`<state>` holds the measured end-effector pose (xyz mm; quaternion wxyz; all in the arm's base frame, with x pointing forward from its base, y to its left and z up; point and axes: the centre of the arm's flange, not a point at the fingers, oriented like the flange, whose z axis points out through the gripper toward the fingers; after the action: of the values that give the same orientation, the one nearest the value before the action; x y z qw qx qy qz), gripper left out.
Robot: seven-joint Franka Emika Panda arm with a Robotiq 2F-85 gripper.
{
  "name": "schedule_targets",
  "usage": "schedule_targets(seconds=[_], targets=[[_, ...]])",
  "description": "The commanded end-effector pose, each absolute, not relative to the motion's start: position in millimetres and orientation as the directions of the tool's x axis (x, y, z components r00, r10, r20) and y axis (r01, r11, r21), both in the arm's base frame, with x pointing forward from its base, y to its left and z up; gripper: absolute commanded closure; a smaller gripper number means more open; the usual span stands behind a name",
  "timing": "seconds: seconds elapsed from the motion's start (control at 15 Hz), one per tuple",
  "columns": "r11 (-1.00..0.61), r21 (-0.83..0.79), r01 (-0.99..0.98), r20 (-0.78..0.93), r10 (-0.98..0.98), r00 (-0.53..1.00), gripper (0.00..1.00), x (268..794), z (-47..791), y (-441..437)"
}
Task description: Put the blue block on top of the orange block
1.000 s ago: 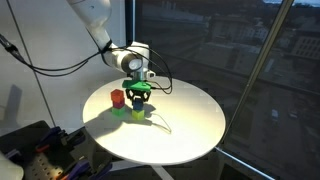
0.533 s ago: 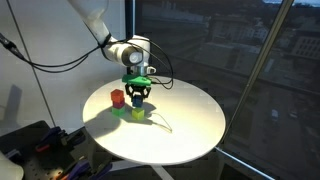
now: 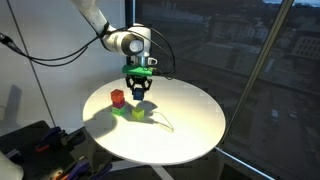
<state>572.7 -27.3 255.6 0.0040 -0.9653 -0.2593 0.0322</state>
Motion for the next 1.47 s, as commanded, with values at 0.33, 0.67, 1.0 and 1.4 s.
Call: schedule_targets(seconds=[0.33,0.67,1.0,1.4], targets=[[-0.895,-0.002,0.445,-0.075,0.444,0.893,0.66,568.9,291.0,-23.6],[-0.877,-0.016,0.480,-0.092,0.479,0.873,0.66,570.3,290.1,-1.8],[-0.854,-0.018,0.519,-0.092,0.518,0.850,0.66,570.6,289.6,24.8],[-0.839,-0.017,0.544,-0.093,0.543,0.834,0.66,566.5,291.4,41.8]])
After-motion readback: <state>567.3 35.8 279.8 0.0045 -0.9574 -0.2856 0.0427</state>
